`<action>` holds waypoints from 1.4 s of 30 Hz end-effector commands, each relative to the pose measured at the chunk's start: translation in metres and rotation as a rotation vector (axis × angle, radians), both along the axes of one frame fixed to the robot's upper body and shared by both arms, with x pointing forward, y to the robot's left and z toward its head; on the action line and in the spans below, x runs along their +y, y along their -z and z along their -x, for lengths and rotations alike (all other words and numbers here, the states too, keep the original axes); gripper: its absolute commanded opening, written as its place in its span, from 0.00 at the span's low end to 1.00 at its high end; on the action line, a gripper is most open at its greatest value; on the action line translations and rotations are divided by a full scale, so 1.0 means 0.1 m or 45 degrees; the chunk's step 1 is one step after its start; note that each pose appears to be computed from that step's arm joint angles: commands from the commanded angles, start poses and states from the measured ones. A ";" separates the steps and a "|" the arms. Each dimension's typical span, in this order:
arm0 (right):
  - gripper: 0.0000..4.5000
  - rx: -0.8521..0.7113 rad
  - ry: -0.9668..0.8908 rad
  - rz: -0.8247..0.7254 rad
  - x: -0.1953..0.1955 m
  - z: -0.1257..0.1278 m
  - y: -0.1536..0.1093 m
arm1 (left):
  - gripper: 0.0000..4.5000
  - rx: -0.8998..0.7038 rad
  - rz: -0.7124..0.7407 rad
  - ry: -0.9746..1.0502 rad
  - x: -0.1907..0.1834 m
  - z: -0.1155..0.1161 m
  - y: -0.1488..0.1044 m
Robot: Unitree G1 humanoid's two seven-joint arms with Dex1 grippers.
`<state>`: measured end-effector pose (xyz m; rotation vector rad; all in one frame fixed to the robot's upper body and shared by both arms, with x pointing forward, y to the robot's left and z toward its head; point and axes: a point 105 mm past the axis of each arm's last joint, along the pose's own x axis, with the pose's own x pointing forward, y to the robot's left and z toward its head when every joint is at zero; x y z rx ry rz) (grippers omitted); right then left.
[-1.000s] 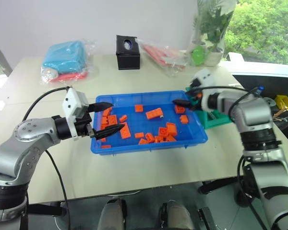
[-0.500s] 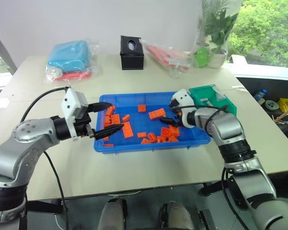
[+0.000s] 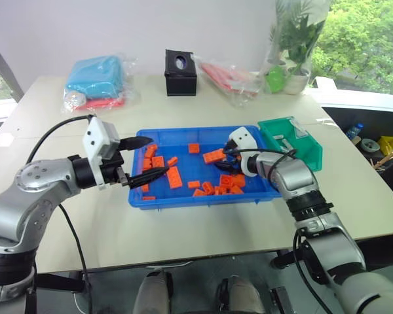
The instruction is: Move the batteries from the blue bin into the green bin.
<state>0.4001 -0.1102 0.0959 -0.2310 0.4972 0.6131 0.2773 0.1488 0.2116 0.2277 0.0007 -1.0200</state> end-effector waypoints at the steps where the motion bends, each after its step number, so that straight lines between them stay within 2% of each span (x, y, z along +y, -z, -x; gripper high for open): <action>1: 0.36 0.005 -0.006 -0.020 0.03 0.02 -0.01 | 1.00 -0.063 -0.003 0.012 0.00 0.02 -0.12; 4: 0.02 -0.004 -0.014 -0.027 0.01 0.05 -0.07 | 1.00 -0.061 -0.003 0.013 0.00 0.01 -0.12; 6: 0.02 -0.015 -0.010 -0.049 -0.03 0.09 -0.18 | 1.00 -0.059 -0.001 0.015 -0.01 0.01 -0.12; 9: 0.02 -0.077 0.030 -0.112 -0.20 0.12 -0.54 | 1.00 -0.056 0.004 0.021 -0.02 0.00 -0.11; 12: 0.02 -0.160 0.114 -0.149 -0.49 0.13 -0.90 | 1.00 -0.043 0.008 0.029 -0.03 0.01 -0.08; 15: 0.02 -0.219 0.237 -0.143 -0.86 0.13 -1.14 | 1.00 -0.026 0.012 0.035 -0.03 0.01 -0.04; 18: 0.02 -0.244 0.363 -0.116 -1.21 0.13 -1.23 | 1.00 -0.012 0.018 0.044 -0.04 0.02 -0.01; 23: 0.02 -0.181 0.458 -0.112 -1.45 0.14 -1.05 | 1.00 -0.005 0.026 0.063 -0.07 0.00 0.00; 27: 0.46 -0.188 0.482 -0.073 -1.53 0.10 -0.96 | 1.00 -0.005 0.032 0.073 -0.07 -0.01 -0.02; 30: 0.79 -0.236 0.433 -0.023 -1.60 0.11 -1.02 | 1.00 -0.007 0.034 0.070 -0.05 -0.02 -0.04; 33: 0.79 -0.321 0.242 -0.006 -1.60 0.21 -1.23 | 1.00 -0.008 0.023 0.057 0.00 -0.02 -0.05; 37: 0.79 -0.404 -0.096 0.045 -1.59 0.49 -1.46 | 1.00 0.015 0.010 0.046 0.12 0.03 -0.07; 40: 0.79 -0.384 -0.263 0.086 -1.68 0.69 -1.48 | 1.00 0.041 -0.019 0.050 0.24 0.09 -0.09; 42: 0.79 -0.339 -0.355 0.162 -1.73 0.80 -1.41 | 1.00 0.053 -0.045 0.046 0.32 0.11 -0.10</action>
